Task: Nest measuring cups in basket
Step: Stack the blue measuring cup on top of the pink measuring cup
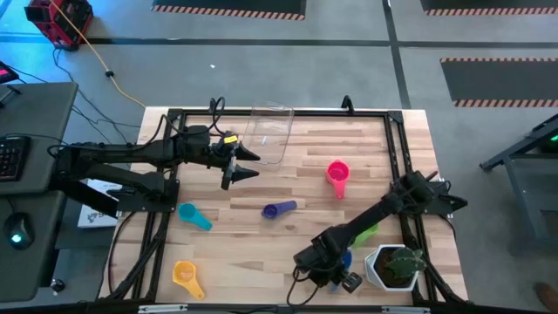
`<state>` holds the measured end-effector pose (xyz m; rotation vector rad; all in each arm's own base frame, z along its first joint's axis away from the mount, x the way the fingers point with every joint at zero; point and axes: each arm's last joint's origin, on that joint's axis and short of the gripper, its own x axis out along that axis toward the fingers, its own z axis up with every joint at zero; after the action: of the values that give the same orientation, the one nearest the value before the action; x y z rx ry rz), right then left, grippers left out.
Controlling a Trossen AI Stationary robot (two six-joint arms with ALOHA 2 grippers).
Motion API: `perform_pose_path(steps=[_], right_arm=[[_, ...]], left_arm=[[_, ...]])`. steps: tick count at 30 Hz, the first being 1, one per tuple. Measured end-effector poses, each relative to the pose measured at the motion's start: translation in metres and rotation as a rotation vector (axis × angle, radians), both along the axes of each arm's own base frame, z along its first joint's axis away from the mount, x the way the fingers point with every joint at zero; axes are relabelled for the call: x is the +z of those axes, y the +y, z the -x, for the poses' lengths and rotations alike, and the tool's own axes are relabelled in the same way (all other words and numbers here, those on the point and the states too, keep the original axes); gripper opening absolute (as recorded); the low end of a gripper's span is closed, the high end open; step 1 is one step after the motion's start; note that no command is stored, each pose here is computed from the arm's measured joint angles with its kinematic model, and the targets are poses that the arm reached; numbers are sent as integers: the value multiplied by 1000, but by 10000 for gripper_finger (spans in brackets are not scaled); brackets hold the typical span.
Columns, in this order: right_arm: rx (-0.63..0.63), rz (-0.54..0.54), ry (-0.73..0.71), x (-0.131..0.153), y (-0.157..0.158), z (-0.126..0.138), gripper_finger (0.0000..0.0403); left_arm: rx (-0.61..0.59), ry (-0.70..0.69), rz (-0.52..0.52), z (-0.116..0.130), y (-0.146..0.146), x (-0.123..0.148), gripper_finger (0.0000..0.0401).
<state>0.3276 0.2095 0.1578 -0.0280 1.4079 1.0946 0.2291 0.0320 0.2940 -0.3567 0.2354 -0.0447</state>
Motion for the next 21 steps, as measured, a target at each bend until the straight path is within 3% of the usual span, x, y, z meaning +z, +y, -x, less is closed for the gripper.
perform_pose_path(steps=[6, 11, 16, 21], right_arm=[[-70, -43, -110, 63, -44, -29, 3], [-375, -105, -257, 123, -119, -37, 2], [-731, -117, -509, 146, -181, 0, 1], [-1163, -191, -783, 143, -207, 64, 1]], left_arm=[[0, 0, 0, 0, 0, 0, 284], [0, 0, -1, 0, 0, 0, 284], [1, 0, -2, 0, 0, 0, 284], [21, 0, -13, 0, 1, 0, 284]])
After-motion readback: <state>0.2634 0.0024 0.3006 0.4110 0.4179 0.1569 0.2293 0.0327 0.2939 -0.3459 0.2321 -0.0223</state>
